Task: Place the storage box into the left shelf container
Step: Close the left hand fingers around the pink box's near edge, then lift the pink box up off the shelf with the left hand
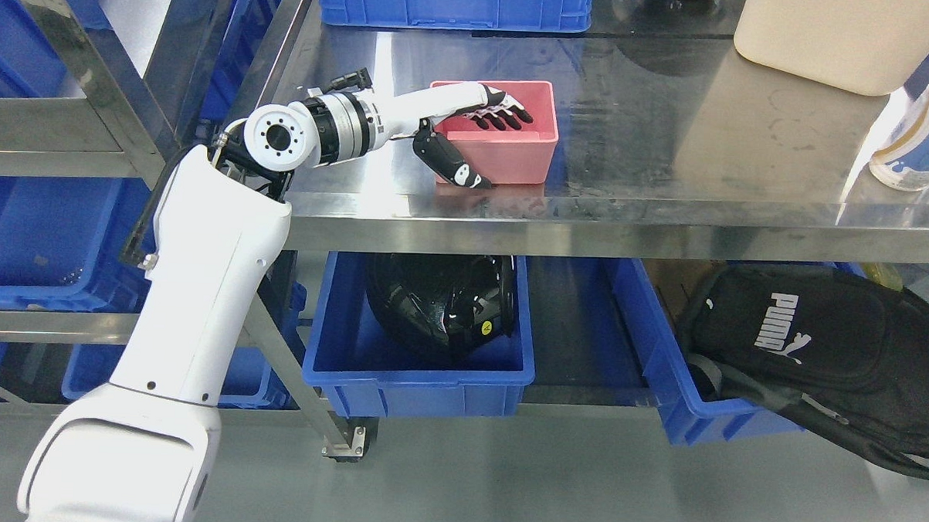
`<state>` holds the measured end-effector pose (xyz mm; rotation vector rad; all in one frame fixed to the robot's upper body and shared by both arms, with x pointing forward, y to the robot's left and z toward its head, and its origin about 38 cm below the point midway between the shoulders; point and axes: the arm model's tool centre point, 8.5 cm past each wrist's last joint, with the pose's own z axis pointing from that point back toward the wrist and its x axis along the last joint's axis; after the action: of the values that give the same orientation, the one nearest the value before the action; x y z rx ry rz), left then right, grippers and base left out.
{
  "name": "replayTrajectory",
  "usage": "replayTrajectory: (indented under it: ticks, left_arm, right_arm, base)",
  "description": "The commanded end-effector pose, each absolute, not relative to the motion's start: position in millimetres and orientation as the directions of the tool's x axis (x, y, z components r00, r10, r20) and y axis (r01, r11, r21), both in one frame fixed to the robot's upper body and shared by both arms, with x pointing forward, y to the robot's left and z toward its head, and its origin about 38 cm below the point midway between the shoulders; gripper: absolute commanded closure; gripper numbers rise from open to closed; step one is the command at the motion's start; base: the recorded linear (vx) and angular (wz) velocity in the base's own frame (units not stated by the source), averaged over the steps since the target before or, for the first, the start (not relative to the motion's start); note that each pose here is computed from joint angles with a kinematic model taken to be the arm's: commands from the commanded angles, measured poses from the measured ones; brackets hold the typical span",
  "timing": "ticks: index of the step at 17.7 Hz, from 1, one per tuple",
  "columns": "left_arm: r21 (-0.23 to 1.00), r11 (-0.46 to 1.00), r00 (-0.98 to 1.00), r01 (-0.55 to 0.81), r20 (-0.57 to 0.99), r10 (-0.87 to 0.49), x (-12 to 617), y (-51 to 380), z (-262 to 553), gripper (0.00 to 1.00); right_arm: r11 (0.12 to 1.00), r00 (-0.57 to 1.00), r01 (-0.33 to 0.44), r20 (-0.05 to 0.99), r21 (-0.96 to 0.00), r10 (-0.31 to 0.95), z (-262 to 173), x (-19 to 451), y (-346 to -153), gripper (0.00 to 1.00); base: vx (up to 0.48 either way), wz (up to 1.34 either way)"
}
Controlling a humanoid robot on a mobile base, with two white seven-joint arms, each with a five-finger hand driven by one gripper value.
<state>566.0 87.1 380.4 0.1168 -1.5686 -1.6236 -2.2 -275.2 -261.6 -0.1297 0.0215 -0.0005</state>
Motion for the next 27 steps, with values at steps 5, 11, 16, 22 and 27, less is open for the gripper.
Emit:
replayTrajectory:
  ticks: [5,11,16,22,27]
  left_arm:
    - [0.819,0.188,-0.678,0.542,0.559,-0.478,573,132,364,1.0]
    - [0.551,0.595,-0.695,0.585,0.719,0.018,566,169,415,1.0]
    - [0.387,0.708,-0.72,0.59,0.649,0.245,557,190,442,1.0]
    - [0.186,0.835,-0.769,0.519,0.529,0.36,506,176,427,1.0]
    - [0.186,0.773,-0.708,0.606,0.569,0.418,456,114,348,0.99]
  right_arm:
    - [0.989,1.0,0.002,-0.014,-0.147,-0.004,-261,-3,-286.5,0.0]
    - [0.989,1.0,0.002,-0.014,-0.147,-0.004,-261,-3,-286.5,0.0]
    - [0.989,1.0,0.002,-0.014,-0.147,-0.004,-261,-3,-286.5,0.0]
    - [0.989,1.0,0.002,-0.014,-0.147,-0.004,-261,-3,-286.5,0.0]
    - [0.989,1.0,0.002,-0.014,-0.147,-0.004,-261,-3,-286.5,0.0]
  base:
    - [0.002,0.05]
    - [0.005,0.0]
    - [-0.002,-0.01]
    - [0.0,0.0]
    - [0.008,0.03]
